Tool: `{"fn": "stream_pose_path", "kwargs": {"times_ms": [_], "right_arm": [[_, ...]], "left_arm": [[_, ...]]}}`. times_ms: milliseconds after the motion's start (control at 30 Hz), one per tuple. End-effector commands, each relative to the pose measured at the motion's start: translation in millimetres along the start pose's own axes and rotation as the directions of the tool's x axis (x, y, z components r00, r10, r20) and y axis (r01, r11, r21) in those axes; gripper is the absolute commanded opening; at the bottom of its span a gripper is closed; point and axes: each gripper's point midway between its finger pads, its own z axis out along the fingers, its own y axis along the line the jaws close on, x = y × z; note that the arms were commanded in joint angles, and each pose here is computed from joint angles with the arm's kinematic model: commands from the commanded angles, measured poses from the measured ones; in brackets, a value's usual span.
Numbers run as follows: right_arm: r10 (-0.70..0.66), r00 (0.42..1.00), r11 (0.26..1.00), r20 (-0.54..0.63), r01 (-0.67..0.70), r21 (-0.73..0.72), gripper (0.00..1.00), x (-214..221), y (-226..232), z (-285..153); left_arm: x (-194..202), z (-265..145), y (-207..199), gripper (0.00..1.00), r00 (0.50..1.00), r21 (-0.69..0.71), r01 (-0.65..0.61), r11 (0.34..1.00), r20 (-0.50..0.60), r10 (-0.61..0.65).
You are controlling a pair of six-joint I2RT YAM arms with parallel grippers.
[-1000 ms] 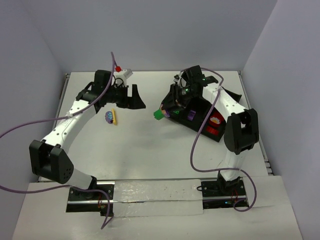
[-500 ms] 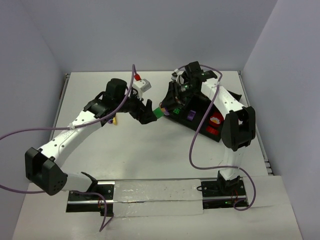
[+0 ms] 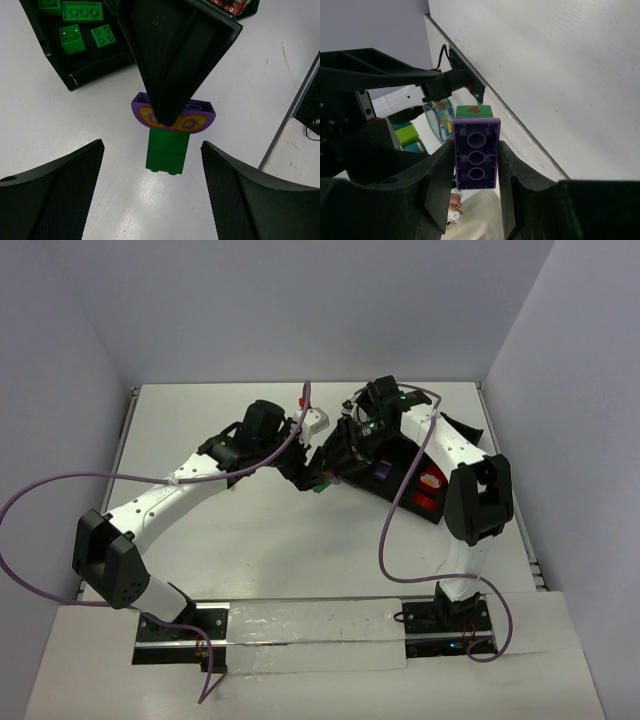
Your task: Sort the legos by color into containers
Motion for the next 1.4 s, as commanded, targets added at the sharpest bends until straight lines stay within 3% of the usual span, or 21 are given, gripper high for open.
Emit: {"fn": "stream_pose_path", "kwargs": {"times_ms": [0, 333, 833, 967, 1000, 1033, 1100, 1367], "right_arm": [[-0.074, 0.997, 0.995, 0.021, 0.075, -0.066, 0.00, 9, 30, -13], [-0.089, 0.995, 0.990, 0.033, 0.092, -0.107, 0.00, 11, 43, -18], [-0.113, 0.992, 0.983, 0.055, 0.119, -0.136, 0.00, 12, 57, -24], [-0.121, 0.990, 0.978, 0.076, 0.132, -0.163, 0.00, 10, 65, -27], [-0.119, 0.990, 0.978, 0.079, 0.131, -0.161, 0.00, 10, 66, -28], [-0.121, 0.989, 0.978, 0.083, 0.133, -0.159, 0.00, 10, 66, -28], [-0.111, 0.988, 0.980, 0.104, 0.126, -0.152, 0.00, 7, 63, -32], [-0.040, 0.975, 0.995, 0.218, 0.058, -0.075, 0.00, -9, 36, -53]], "left_arm": [[-28, -1, 0, 0.84, 0.996, -0.011, -0.056, 0.998, 0.075, 0.057], [-18, 3, -12, 0.86, 0.997, 0.058, -0.050, 0.997, 0.060, 0.046], [-12, 5, -17, 0.63, 0.997, 0.088, -0.052, 0.995, 0.066, 0.046], [-6, 3, -18, 0.37, 0.997, 0.088, -0.054, 0.995, 0.061, 0.049], [-3, 3, -18, 0.13, 0.997, 0.091, -0.055, 0.994, 0.053, 0.050], [-2, 3, -18, 0.06, 0.997, 0.092, -0.057, 0.994, 0.051, 0.053], [2, 1, -16, 0.00, 0.998, 0.076, -0.053, 0.996, 0.041, 0.050], [11, -13, -7, 0.00, 0.996, 0.010, -0.030, 1.000, 0.083, 0.029]]}}
